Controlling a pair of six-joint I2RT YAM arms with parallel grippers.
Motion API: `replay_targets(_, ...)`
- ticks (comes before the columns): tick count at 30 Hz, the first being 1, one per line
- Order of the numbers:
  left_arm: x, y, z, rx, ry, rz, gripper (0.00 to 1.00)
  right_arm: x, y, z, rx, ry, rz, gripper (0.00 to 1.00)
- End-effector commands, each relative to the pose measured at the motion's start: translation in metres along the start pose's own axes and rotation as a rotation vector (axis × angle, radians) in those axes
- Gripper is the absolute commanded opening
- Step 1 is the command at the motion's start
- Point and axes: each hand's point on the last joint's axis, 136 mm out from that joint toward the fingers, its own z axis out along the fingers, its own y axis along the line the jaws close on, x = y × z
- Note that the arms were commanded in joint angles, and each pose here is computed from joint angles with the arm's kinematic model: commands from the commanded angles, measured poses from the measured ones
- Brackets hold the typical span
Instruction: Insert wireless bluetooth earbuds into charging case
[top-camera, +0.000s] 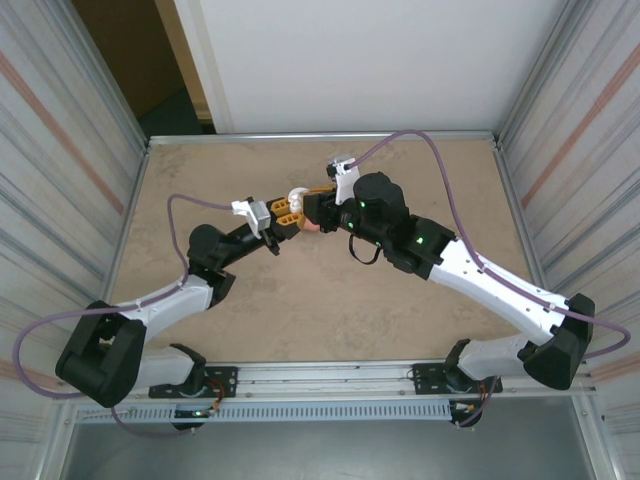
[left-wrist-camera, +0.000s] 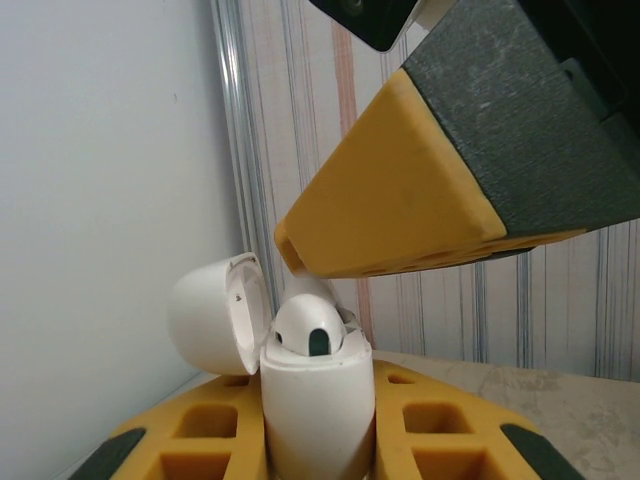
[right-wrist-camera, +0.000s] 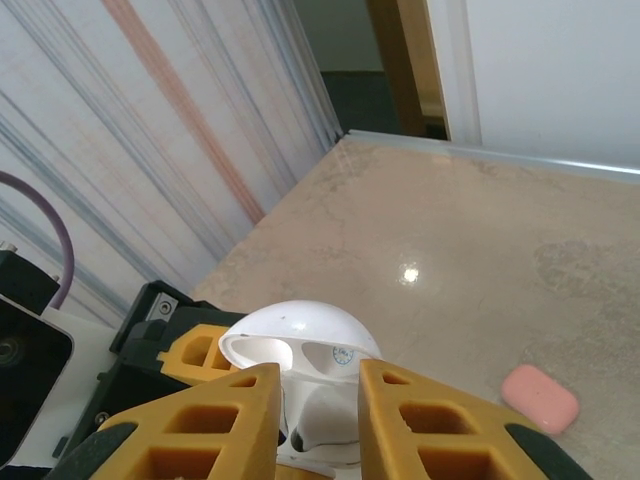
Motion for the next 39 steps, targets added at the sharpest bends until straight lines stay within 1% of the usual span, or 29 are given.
replay_targets(1, -0.022, -0.001, 0.003, 0.003, -0.06, 0.048, 0.0, -0.011, 0.004, -0.005, 0.007, -0.023, -0.002, 0.29)
replay_targets(4, -0.022, -0.001, 0.003, 0.003, -0.061, 0.048, 0.0, -0.016, 0.005, -0.008, 0.006, -0.031, -0.02, 0.35)
replay_targets(8, -0.022, -0.002, 0.002, 0.003, -0.062, 0.049, 0.0, -0.028, 0.005, -0.018, 0.01, -0.053, -0.047, 0.39)
replay_targets(14, -0.023, -0.001, 0.001, -0.002, -0.064, 0.051, 0.0, -0.042, -0.006, -0.04, 0.006, -0.095, -0.051, 0.53)
replay_targets(20, -0.025, -0.004, 0.001, 0.011, -0.074, 0.046, 0.0, -0.04, -0.025, -0.058, -0.073, -0.112, 0.017, 0.72)
replay_targets(23, -0.026, -0.009, 0.001, 0.036, -0.078, 0.045, 0.0, -0.037, -0.035, -0.066, -0.128, -0.115, 0.071, 0.83)
replay_targets(25, -0.028, -0.011, 0.0, 0.051, -0.083, 0.043, 0.0, -0.032, -0.036, -0.07, -0.194, -0.105, 0.105, 0.97)
replay_targets(26, -0.03, -0.013, 0.0, 0.066, -0.087, 0.042, 0.0, -0.031, -0.035, -0.072, -0.235, -0.097, 0.119, 0.99)
replay_targets(31, -0.037, -0.02, -0.001, 0.137, -0.095, 0.02, 0.0, -0.021, -0.03, -0.078, -0.37, -0.054, 0.183, 0.99)
replay_targets(39, -0.042, -0.033, 0.003, 0.275, -0.093, -0.023, 0.0, -0.014, -0.011, -0.075, -0.508, 0.004, 0.159, 0.99)
